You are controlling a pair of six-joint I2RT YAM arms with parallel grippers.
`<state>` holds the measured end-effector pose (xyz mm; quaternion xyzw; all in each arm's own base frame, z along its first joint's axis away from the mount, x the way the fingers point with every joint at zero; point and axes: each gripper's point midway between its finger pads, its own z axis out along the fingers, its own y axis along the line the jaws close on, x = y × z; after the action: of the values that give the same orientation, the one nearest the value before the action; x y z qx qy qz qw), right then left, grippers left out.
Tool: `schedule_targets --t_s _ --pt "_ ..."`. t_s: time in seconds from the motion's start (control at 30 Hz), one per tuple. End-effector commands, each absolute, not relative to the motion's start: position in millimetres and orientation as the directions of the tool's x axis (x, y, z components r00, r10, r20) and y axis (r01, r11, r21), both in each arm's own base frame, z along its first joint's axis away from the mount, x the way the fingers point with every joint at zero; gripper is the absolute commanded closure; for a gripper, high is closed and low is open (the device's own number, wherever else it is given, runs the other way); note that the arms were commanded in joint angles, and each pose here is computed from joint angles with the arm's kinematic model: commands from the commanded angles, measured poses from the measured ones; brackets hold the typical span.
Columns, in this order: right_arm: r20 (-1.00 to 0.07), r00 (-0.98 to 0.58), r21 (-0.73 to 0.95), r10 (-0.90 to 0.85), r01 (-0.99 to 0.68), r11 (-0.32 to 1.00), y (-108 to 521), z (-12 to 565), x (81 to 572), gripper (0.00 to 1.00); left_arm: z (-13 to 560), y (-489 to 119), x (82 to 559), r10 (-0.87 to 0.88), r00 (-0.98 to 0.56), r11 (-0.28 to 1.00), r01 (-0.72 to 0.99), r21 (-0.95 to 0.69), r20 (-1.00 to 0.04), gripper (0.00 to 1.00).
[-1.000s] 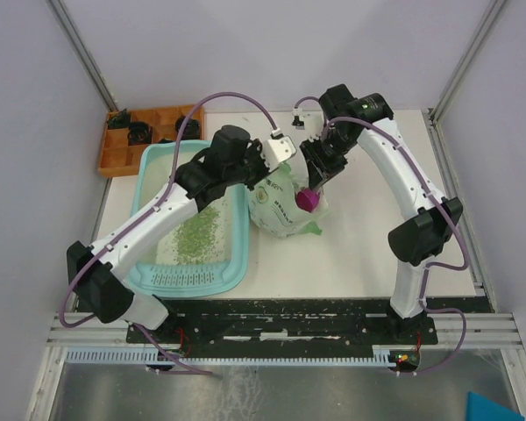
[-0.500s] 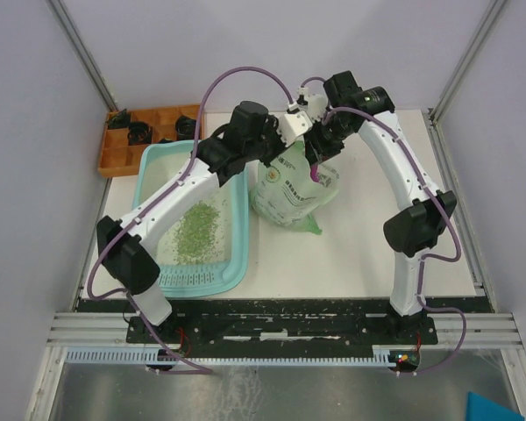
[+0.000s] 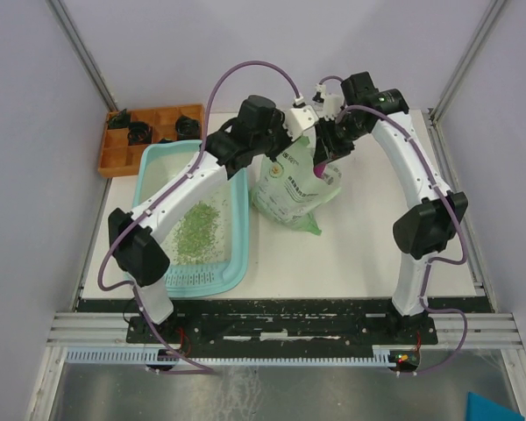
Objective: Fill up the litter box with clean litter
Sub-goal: 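Scoop the cat litter from the cat litter bag.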
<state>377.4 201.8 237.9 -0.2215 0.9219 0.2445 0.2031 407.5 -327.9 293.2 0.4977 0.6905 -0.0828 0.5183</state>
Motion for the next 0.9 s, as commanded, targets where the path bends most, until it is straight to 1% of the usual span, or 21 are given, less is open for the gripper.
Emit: schedule_targets --t_s 0.0,0.2,0.53,0.7,0.77,0.87 --pt "-0.434 -0.861 0.373 -0.265 -0.440 0.817 170.7 238.5 377.4 0.98 415.8 -352.8 421.8 0.370 0.265 0.591 0.672 0.446 -0.890 0.97" --pt "-0.351 -0.880 0.437 -0.320 -0.456 0.775 165.7 234.0 337.8 0.98 410.7 -353.8 422.3 0.376 0.256 0.593 0.672 0.444 -0.890 0.97" --pt "-0.296 -0.849 0.453 -0.438 -0.528 0.718 148.6 242.5 279.8 0.98 406.3 -351.0 420.4 0.381 0.248 0.598 0.669 0.442 -0.891 0.97" --pt "-0.327 -0.852 0.416 -0.408 -0.518 0.748 145.4 236.3 284.9 0.98 408.1 -351.3 418.3 0.371 0.251 0.596 0.674 0.437 -0.894 0.97" --pt "-0.336 -0.862 0.398 -0.380 -0.495 0.772 144.7 232.8 295.5 0.98 408.7 -351.6 415.7 0.366 0.252 0.592 0.680 0.433 -0.896 0.97" --pt "-0.384 -0.864 0.358 -0.324 -0.463 0.811 144.7 232.3 319.8 0.98 406.2 -350.0 411.7 0.371 0.252 0.582 0.687 0.435 -0.894 0.97"
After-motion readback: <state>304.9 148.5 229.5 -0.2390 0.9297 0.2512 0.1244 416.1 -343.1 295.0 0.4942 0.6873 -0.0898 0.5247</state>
